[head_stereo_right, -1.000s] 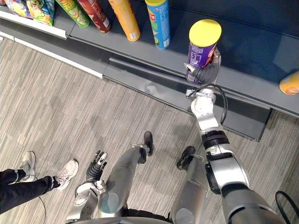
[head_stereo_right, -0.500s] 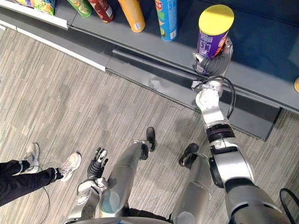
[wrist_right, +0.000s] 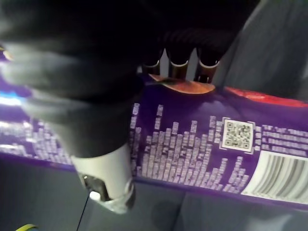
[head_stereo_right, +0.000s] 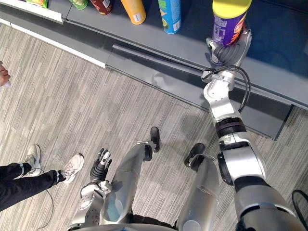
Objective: Put the gum and the chips on the shelf.
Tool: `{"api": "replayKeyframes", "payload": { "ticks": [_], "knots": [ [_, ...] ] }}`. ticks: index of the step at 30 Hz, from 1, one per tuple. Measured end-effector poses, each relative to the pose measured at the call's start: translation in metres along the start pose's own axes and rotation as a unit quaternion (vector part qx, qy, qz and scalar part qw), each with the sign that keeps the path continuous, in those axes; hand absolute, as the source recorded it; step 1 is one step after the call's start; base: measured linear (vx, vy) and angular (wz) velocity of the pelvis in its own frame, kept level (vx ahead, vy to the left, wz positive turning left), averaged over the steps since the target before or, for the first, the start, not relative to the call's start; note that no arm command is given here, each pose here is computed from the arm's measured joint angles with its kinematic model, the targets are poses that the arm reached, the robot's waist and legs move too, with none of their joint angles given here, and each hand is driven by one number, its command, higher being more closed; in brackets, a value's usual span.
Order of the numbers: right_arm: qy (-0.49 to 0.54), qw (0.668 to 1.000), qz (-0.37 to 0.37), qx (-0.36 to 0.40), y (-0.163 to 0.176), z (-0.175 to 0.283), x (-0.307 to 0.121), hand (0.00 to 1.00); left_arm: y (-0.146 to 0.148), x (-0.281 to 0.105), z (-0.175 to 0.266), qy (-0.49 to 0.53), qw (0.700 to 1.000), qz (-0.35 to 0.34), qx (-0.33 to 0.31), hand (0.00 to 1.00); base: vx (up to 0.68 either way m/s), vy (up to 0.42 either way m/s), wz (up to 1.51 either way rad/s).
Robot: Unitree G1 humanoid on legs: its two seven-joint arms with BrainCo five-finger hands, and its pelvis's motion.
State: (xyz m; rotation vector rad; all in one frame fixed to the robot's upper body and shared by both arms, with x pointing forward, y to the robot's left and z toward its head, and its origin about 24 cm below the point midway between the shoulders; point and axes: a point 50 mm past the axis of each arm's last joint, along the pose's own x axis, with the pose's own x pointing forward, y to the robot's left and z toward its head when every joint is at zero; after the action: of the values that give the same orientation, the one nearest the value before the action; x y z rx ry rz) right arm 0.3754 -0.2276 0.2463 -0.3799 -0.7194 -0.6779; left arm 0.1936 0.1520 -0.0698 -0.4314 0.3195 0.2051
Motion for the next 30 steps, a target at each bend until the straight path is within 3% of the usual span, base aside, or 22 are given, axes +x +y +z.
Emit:
{"api": "replayKeyframes", "payload": {
  "ticks": [17,18,30],
  "knots": [
    [-0.02,0.999,-0.046,-0.019,-0.014,0.01,0.018,1.0,-0.002,0.0,0.002,-0.01,1.0,-0.002,-0.016,0.0,-0.01,-0.043,-0.04],
    [-0.024,0.999,-0.045,-0.017,-0.013,0.011,0.019,0.0,-0.002,0.0,0.002,-0.01,1.0,-0.001,-0.018,0.0,-0.02,-0.03,-0.06],
    [0.003,0.999,-0.014,-0.029,-0.014,-0.003,0.014,0.0,-0.003,0.001,0.003,-0.012,1.0,-0.003,-0.02,0.0,-0.01,-0.041,0.0]
  ]
}}
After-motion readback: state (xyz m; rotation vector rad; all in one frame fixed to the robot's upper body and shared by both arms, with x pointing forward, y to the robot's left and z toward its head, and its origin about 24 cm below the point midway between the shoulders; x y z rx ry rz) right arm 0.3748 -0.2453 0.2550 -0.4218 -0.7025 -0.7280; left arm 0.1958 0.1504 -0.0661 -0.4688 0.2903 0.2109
